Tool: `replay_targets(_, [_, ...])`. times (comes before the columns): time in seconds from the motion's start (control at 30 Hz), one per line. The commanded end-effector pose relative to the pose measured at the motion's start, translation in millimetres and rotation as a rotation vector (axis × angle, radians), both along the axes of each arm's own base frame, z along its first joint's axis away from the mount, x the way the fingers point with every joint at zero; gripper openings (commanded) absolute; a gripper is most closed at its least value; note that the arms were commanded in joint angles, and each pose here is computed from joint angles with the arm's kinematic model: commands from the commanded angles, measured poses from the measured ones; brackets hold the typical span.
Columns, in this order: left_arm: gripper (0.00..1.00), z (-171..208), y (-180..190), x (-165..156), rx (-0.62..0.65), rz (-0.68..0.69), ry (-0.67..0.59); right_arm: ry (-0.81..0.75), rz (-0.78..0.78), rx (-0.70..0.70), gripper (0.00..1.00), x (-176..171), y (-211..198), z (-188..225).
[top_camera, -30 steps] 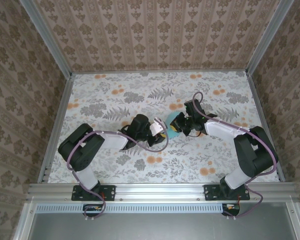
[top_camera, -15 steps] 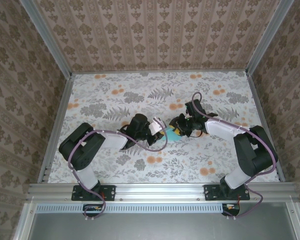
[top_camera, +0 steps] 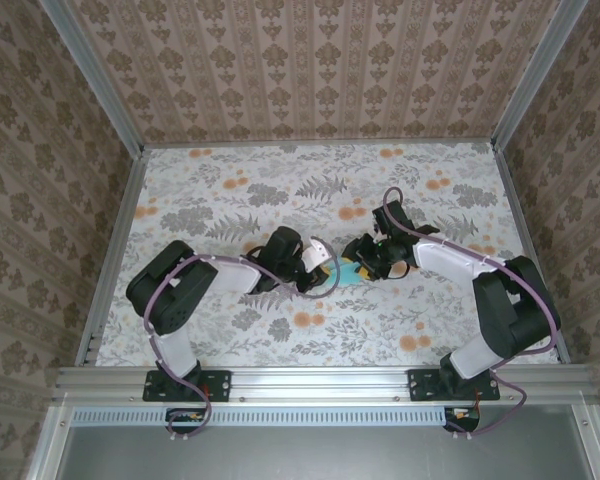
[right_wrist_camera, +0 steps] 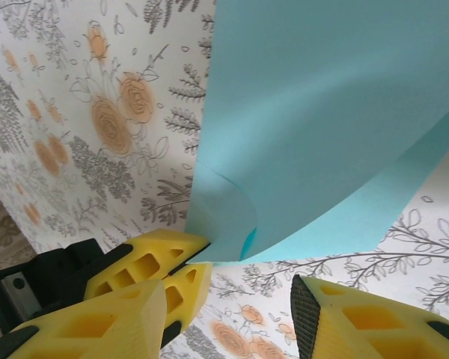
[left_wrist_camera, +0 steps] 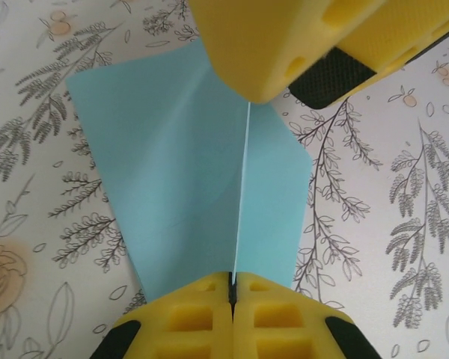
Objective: Fold a paper plane with a square sheet of paper (pick it up from the middle)
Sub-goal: Fourth fold the wing at the center of the table.
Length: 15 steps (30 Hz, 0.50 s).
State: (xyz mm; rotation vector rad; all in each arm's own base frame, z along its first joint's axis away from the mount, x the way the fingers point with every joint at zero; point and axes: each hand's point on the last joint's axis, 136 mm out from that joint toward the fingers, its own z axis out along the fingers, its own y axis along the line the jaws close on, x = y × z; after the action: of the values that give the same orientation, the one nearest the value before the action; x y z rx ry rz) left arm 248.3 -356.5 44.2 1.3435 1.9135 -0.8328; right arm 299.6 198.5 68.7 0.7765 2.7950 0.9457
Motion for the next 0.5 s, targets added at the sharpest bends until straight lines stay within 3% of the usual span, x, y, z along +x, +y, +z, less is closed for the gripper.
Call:
replay_targets(0.0, [0.05, 6, -8, -10, -0.005, 0.0, 0.139, -0.009, 0.025, -0.059, 0.5, 1, -8, -1])
replay_targets(0.23, [0.02, 10, -11, -2, -0.036, 0.122, 0.35, -0.175, 0.025, -0.066, 0.51, 7, -19, 18])
replay_targets(0.47, [0.0, 8, -13, 4, -0.059, 0.22, 0.469, -0.267, 0.039, -0.05, 0.51, 3, -21, 23])
